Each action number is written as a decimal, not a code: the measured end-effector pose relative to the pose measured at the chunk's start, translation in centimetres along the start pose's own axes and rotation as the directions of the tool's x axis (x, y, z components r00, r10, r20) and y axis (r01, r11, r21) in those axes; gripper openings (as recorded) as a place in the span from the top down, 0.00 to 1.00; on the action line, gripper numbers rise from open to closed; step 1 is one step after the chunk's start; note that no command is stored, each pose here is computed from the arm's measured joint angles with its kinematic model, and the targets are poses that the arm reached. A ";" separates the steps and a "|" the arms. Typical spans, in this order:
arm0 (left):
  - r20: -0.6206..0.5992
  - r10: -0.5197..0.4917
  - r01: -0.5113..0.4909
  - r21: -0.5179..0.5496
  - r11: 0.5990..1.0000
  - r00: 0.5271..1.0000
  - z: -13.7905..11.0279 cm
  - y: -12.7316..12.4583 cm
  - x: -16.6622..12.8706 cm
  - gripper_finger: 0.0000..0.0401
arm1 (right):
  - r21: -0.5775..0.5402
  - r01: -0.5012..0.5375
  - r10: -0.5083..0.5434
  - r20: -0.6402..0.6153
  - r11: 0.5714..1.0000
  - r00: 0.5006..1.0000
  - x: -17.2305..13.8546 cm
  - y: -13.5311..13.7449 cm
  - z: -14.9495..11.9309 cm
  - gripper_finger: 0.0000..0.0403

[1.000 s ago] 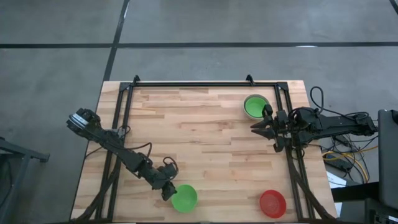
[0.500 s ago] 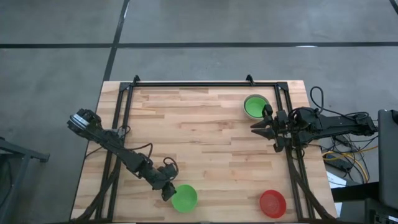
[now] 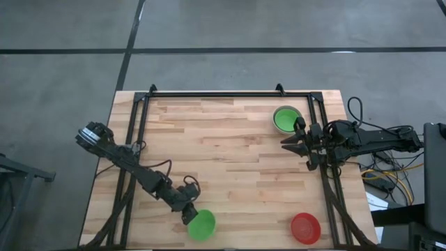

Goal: Nest bowls inside each other
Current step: Stack the green bowl on top of the green bowl

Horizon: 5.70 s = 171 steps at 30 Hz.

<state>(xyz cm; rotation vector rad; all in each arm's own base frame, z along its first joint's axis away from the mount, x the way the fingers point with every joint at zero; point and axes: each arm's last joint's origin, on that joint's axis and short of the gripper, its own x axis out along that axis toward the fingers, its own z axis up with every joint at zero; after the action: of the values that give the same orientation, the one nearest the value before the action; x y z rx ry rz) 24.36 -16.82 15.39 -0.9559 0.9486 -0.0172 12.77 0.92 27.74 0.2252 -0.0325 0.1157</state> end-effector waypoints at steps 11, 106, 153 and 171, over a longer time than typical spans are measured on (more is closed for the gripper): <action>0.022 0.008 -0.009 0.038 0.999 1.000 2.0 0.6 -0.1 0.99 | 0.000 -0.001 0.001 0.000 1.000 1.000 0.0 0.0 0.0 0.83; 0.317 0.231 -0.306 0.212 0.928 0.920 25.2 5.3 -6.8 0.99 | 0.000 -0.001 0.001 0.000 1.000 1.000 0.0 0.0 0.0 0.81; 0.289 0.278 -0.323 0.120 0.939 0.916 26.1 8.0 -4.3 0.96 | 0.000 0.000 0.000 0.000 1.000 1.000 0.0 0.0 0.0 0.81; 0.289 0.278 -0.322 0.117 0.940 0.916 26.1 8.0 -4.3 0.95 | 0.000 0.000 0.000 0.000 1.000 1.000 0.0 0.0 0.0 0.80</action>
<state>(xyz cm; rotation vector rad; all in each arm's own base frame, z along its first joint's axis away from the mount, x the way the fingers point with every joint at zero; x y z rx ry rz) 36.86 7.62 18.53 -0.6337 0.8191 0.2869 12.77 0.92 27.74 0.2250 -0.0325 0.1160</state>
